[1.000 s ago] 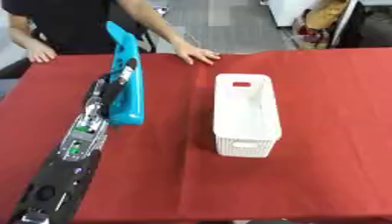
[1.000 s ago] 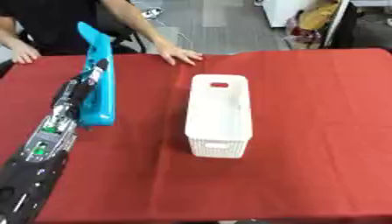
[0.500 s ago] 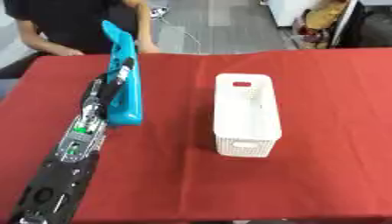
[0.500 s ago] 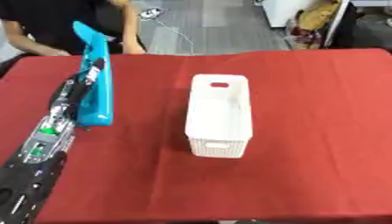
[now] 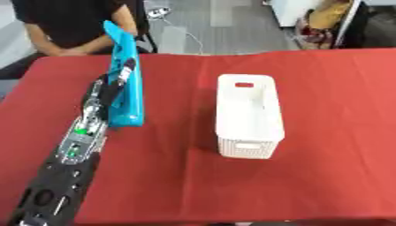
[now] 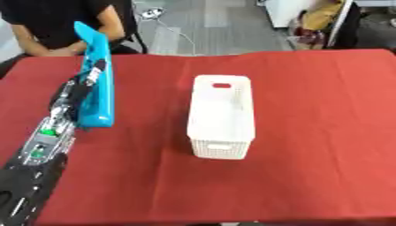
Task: Pick up objects on the table and place them in the box.
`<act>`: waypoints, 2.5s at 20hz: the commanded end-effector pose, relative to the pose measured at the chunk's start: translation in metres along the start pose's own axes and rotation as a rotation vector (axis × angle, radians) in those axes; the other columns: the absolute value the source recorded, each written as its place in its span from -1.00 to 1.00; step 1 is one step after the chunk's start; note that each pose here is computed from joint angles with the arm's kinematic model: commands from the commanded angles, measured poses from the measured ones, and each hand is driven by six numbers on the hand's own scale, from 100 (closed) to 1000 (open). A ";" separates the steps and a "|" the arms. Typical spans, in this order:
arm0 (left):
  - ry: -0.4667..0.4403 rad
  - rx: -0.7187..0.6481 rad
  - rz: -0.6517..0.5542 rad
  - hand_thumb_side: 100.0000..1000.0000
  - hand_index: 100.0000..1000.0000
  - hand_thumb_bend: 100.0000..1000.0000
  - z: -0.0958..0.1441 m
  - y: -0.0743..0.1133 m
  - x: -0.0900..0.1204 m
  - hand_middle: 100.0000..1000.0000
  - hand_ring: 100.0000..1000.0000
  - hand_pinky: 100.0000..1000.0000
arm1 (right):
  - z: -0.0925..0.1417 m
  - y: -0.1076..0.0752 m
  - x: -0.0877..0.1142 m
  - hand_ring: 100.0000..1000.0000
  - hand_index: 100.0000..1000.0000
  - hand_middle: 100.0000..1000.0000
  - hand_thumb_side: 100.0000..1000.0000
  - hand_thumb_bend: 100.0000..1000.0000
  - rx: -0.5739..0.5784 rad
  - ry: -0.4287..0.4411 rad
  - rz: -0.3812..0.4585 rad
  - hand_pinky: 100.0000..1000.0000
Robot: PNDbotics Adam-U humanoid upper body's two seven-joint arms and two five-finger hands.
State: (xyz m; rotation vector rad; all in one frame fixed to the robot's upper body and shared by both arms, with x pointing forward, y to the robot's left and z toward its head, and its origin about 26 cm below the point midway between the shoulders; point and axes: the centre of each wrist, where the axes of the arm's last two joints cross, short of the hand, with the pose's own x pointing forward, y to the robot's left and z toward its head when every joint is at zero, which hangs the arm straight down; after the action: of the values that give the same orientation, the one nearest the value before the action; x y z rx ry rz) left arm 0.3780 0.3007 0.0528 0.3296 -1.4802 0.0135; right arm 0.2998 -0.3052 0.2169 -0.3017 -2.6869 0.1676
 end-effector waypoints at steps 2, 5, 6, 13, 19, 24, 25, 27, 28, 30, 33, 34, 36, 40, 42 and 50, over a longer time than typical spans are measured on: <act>-0.105 -0.032 -0.047 0.21 -1.00 -1.00 -0.006 -0.001 0.034 -1.00 -1.00 -1.00 | -0.006 -0.004 0.005 0.76 0.88 0.74 0.93 -1.00 0.010 -0.026 0.018 0.47; -0.215 -0.084 -0.102 0.11 -1.00 -1.00 -0.008 -0.014 0.073 -1.00 -1.00 -1.00 | -0.005 -0.003 0.005 0.76 0.88 0.74 0.93 -1.00 0.011 -0.023 0.017 0.47; -0.254 -0.101 -0.121 0.08 -1.00 -1.00 -0.009 -0.018 0.088 -1.00 -1.00 -1.00 | -0.005 -0.003 0.005 0.76 0.88 0.74 0.93 -1.00 0.014 -0.022 0.016 0.47; -0.371 -0.177 -0.232 -0.01 -1.00 -1.00 -0.012 -0.037 0.151 -1.00 -1.00 -1.00 | -0.005 -0.001 0.005 0.76 0.88 0.74 0.93 -1.00 0.022 -0.021 0.005 0.47; -0.399 -0.197 -0.253 -0.05 -1.00 -1.00 -0.019 -0.051 0.173 -1.00 -1.00 -1.00 | -0.005 -0.001 0.005 0.76 0.88 0.74 0.93 -1.00 0.022 -0.021 0.001 0.47; -0.429 -0.225 -0.268 -0.07 -1.00 -1.00 -0.020 -0.070 0.187 -1.00 -1.00 -1.00 | -0.005 0.000 0.005 0.76 0.88 0.74 0.94 -1.00 0.022 -0.021 0.000 0.47; -0.432 -0.232 -0.271 -0.08 -1.00 -1.00 -0.020 -0.074 0.189 -1.00 -1.00 -1.00 | -0.005 0.000 0.005 0.76 0.88 0.74 0.94 -1.00 0.022 -0.021 -0.001 0.47; -0.436 -0.243 -0.278 -0.08 -1.00 -1.00 -0.020 -0.083 0.191 -1.00 -1.00 -1.00 | -0.006 0.000 0.005 0.76 0.88 0.74 0.94 -1.00 0.021 -0.022 -0.002 0.47; -0.437 -0.249 -0.282 -0.08 -1.00 -1.00 -0.020 -0.086 0.191 -1.00 -1.00 -1.00 | -0.006 0.000 0.005 0.76 0.88 0.74 0.94 -1.00 0.020 -0.023 -0.003 0.47; -0.437 -0.260 -0.293 -0.09 -1.00 -1.00 -0.020 -0.093 0.191 -1.00 -1.00 -1.00 | -0.006 0.000 0.005 0.76 0.88 0.74 0.94 -1.00 0.018 -0.024 -0.004 0.47; -0.434 -0.277 -0.307 -0.10 -1.00 -1.00 -0.020 -0.103 0.190 -1.00 -1.00 -1.00 | -0.007 0.001 0.005 0.76 0.88 0.74 0.94 -1.00 0.013 -0.028 -0.005 0.48; -0.433 -0.281 -0.312 -0.10 -1.00 -1.00 -0.020 -0.105 0.189 -1.00 -1.00 -1.00 | -0.007 0.001 0.005 0.76 0.88 0.74 0.94 -1.00 0.012 -0.029 -0.006 0.47; -0.432 -0.287 -0.323 -0.12 -1.00 -1.00 -0.020 -0.109 0.188 -1.00 -1.00 -1.00 | -0.007 0.001 0.005 0.76 0.88 0.74 0.94 -1.00 0.009 -0.031 -0.006 0.48; -0.413 -0.314 -0.363 -0.14 -1.00 -1.00 -0.022 -0.125 0.180 -1.00 -1.00 -1.00 | -0.008 0.001 0.005 0.76 0.88 0.74 0.94 -1.00 0.002 -0.038 -0.007 0.49; -0.400 -0.326 -0.383 -0.15 -1.00 -1.00 -0.023 -0.132 0.175 -1.00 -1.00 -1.00 | -0.009 0.002 0.005 0.76 0.88 0.74 0.94 -1.00 0.000 -0.042 -0.008 0.50; -0.336 -0.375 -0.463 -0.16 -1.00 -1.00 -0.028 -0.155 0.145 -1.00 -1.00 -1.00 | -0.011 0.004 0.006 0.77 0.88 0.74 0.94 -1.00 -0.004 -0.054 -0.012 0.52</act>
State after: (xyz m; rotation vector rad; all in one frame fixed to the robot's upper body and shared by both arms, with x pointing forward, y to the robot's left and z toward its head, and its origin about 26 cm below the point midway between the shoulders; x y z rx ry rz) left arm 0.4497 0.1362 0.1491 0.3588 -1.6327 -0.6900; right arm 0.3015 -0.3007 0.2191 -0.2833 -2.7065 0.1583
